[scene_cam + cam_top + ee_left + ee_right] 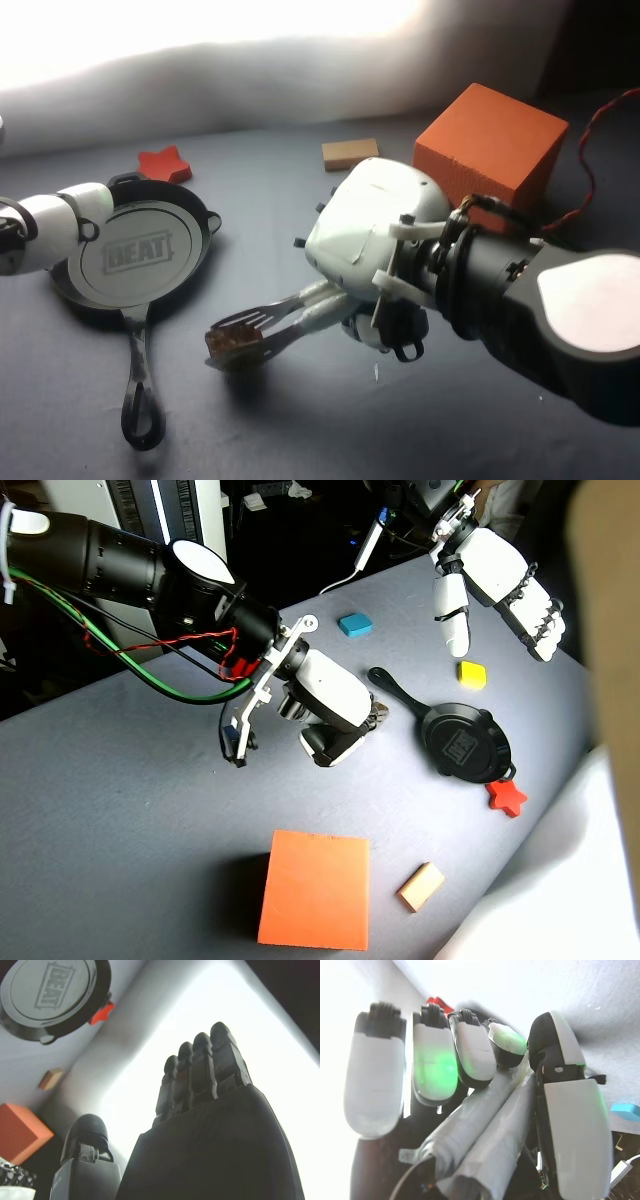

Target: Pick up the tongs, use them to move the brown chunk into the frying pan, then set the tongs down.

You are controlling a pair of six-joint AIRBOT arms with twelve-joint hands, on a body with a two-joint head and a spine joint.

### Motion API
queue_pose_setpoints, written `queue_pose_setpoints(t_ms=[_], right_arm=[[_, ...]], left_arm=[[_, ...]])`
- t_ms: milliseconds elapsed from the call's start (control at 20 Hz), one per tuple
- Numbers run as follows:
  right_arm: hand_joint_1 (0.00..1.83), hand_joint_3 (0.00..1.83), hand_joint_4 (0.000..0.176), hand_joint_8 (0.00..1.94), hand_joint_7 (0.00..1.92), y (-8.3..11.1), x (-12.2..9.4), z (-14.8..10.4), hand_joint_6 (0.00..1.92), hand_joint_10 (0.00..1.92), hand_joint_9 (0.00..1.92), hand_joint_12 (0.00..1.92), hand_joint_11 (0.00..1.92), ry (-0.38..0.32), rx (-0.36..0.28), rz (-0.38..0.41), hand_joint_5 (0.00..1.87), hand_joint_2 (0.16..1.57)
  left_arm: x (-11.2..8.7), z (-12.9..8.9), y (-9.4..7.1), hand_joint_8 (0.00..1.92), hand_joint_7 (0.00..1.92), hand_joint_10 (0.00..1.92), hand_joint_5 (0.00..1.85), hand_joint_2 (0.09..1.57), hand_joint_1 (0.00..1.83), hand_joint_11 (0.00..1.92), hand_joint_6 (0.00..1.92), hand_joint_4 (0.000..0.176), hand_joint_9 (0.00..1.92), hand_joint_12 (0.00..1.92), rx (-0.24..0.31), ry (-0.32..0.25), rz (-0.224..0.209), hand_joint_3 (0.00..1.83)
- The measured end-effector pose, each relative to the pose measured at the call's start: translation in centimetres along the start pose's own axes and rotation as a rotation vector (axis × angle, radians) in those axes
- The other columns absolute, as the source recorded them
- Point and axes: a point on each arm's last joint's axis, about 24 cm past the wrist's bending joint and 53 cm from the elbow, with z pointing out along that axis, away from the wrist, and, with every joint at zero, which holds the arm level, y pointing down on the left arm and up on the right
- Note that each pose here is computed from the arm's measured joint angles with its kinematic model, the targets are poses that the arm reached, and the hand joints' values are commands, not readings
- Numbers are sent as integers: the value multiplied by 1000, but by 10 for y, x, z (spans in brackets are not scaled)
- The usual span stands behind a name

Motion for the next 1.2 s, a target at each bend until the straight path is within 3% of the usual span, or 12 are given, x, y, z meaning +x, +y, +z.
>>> queue_pose_setpoints(t_ms=[250,600,750,950,1200], right_arm=[[977,0,176,1941,1480,-3,-37,5,1921,1921,1558,1921,1663,-72,7,16,1343,1413],[940,4,176,1941,1476,3,-49,58,1921,1921,1556,1921,1654,-99,9,77,1325,1433],[947,2,176,1941,1463,19,-60,81,1921,1921,1548,1921,1647,-158,-39,52,1314,1431],[952,2,176,1941,1466,27,-51,105,1921,1921,1549,1921,1643,-142,-51,29,1321,1428],[935,3,176,1941,1429,10,-43,112,1921,1921,1522,1921,1617,-143,-19,-7,1269,1432]], left_arm=[[-4,4,1,0,55,0,31,1188,0,0,0,0,34,25,-6,-12,-6,1],[-13,11,6,0,78,0,66,1175,0,0,0,0,58,107,-14,-40,-4,1],[-13,12,7,0,60,0,56,1180,0,0,0,0,46,83,-17,-40,-4,2],[-14,12,7,3,101,6,74,1178,0,0,2,0,79,140,-17,-43,-4,0],[-14,12,7,3,101,3,75,1174,0,0,3,0,78,118,-18,-42,-8,1]])
